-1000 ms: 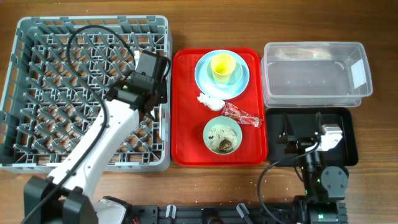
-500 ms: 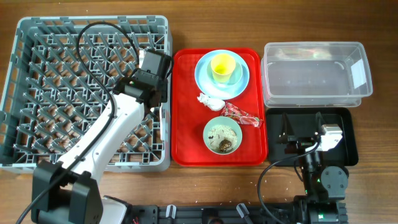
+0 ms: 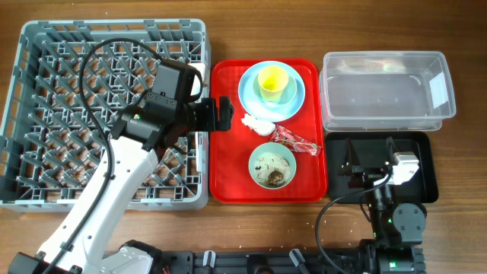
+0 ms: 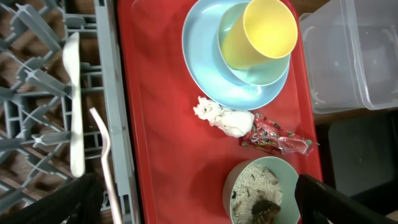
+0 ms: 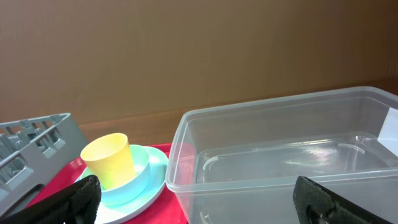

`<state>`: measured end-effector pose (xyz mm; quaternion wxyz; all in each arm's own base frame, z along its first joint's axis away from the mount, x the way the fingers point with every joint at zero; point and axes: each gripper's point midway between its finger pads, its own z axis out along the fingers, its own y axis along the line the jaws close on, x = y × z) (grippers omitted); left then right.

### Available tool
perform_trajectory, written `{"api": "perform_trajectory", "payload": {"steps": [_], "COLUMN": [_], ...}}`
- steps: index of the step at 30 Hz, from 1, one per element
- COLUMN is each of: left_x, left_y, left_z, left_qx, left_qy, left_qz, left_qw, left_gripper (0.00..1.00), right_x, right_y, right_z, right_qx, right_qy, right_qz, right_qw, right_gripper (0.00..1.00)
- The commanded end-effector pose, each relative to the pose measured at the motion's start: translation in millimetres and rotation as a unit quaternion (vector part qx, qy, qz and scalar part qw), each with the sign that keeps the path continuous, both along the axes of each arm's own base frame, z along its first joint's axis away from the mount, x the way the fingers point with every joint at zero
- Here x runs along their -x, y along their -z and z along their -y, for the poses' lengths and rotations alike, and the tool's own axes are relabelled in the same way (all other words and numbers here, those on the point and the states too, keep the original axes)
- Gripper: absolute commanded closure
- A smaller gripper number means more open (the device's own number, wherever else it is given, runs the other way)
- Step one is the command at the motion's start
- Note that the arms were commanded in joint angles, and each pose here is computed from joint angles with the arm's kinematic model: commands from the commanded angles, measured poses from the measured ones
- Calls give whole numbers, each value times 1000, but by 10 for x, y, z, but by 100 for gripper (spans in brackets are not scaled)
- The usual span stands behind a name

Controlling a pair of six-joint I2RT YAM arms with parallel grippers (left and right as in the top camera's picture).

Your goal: Sort waste into correct bins and load items into the dishwasher rack

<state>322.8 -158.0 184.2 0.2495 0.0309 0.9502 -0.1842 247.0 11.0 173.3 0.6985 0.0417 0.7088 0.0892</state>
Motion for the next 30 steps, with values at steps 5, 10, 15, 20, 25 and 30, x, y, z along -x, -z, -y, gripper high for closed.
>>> {"api": "perform_trajectory", "payload": {"steps": [5,10,15,20,25,30], "left_x": [-120,-225,-213,-213,-213,-213], "left_y": [-196,-487,-481,-481,-481,-481], "left_z": [-240,-1215,-1567,-1566,-1566,-1566], "left_qx": [17,47,60,60,60,60], "left_qy": [-38,-203,-269,-269,-269,-269], "left_qz": [26,52,43,43,43,43], "left_qw": [999,977,960,960,960,960], "left_gripper": [0,0,0,0,0,0], "right_x": [0,1,80,373,334,140], "right_y": [-10,-10,-197,-1446,-1544,-1211], "right_z": [19,6,-191,-339,-509,-742], "right_qx": [-2,-88,-164,-117,-154,-172], "right_qy": [5,2,-54,-92,-106,-141], "right_qz": [3,-3,-21,-74,-349,-437], "right_qw": [1000,996,985,986,918,872], "right_gripper": [0,0,0,0,0,47]}}
